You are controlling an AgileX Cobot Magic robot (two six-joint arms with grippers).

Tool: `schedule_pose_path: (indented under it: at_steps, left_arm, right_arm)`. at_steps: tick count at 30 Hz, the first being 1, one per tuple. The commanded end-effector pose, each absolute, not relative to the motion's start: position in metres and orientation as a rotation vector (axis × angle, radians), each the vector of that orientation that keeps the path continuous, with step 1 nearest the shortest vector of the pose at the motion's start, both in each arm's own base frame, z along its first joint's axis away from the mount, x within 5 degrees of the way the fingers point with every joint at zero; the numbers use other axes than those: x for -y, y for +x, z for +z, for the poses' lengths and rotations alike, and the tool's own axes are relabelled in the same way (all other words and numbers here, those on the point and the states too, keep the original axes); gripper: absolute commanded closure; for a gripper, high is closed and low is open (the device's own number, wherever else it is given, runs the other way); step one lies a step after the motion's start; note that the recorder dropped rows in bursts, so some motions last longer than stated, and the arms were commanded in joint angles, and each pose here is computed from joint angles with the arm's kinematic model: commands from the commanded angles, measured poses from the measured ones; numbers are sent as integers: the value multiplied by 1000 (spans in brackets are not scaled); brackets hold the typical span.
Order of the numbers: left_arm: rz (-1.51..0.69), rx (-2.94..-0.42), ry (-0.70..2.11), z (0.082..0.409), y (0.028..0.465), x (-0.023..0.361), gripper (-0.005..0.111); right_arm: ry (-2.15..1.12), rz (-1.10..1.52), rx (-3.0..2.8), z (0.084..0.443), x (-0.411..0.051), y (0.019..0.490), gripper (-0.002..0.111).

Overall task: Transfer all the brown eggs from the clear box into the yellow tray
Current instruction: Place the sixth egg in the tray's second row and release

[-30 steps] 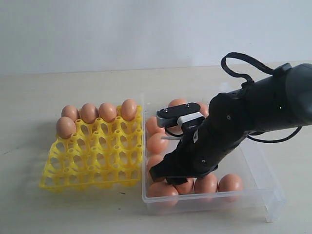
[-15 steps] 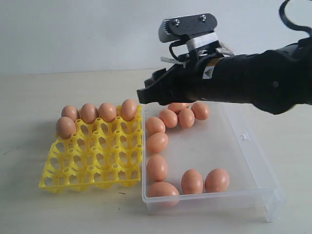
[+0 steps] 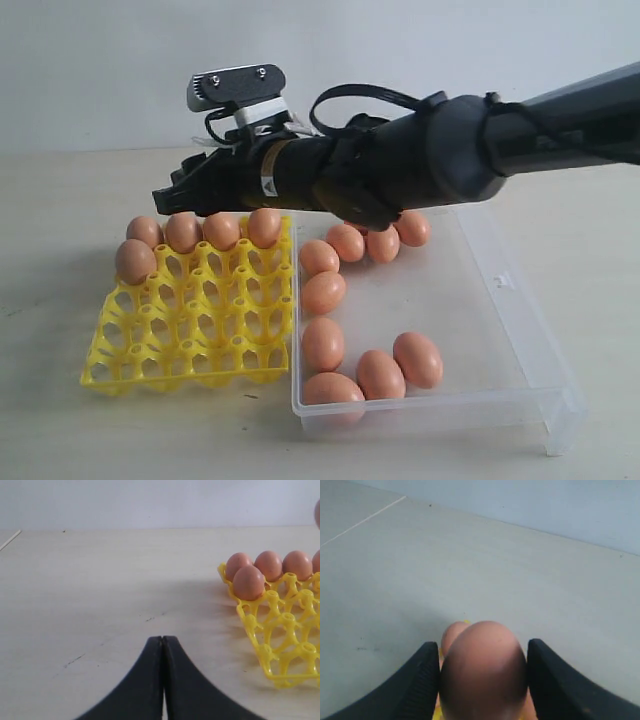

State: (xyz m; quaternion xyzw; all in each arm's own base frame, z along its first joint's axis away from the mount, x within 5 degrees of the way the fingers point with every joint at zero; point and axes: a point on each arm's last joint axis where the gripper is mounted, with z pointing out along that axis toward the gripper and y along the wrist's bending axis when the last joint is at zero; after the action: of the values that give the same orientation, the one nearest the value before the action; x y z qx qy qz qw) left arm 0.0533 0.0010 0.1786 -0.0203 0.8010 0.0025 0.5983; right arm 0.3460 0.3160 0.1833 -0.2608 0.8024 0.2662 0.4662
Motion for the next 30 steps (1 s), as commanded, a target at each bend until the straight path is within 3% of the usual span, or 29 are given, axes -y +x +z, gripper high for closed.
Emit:
schedule_pose_path:
  at_steps: [1,16,19,25,27,30]
  left_arm:
    - [-5,-1836,-42,181,53,0,107]
    - [-5,-1836,-42,181,53,0,107]
    - [-5,-1836,-42,181,53,0,107]
    - [-5,-1836,-42,181,53,0,107]
    - [-5,-1836,-42,181,53,0,107]
    - [-5,-1836,-42,181,53,0,107]
  right_arm:
    - [-585,730,-1962,180,-331,360,108]
    - [-647,858,-1964,132,-356,364,106]
    - [-667,890,-1945,128,-359,363,92]
    - [-644,827,-2013,117,-355,365,46]
    - [-604,781,-2057,117,-351,367,40]
    - [-561,693,-2100,133,-344,369,41]
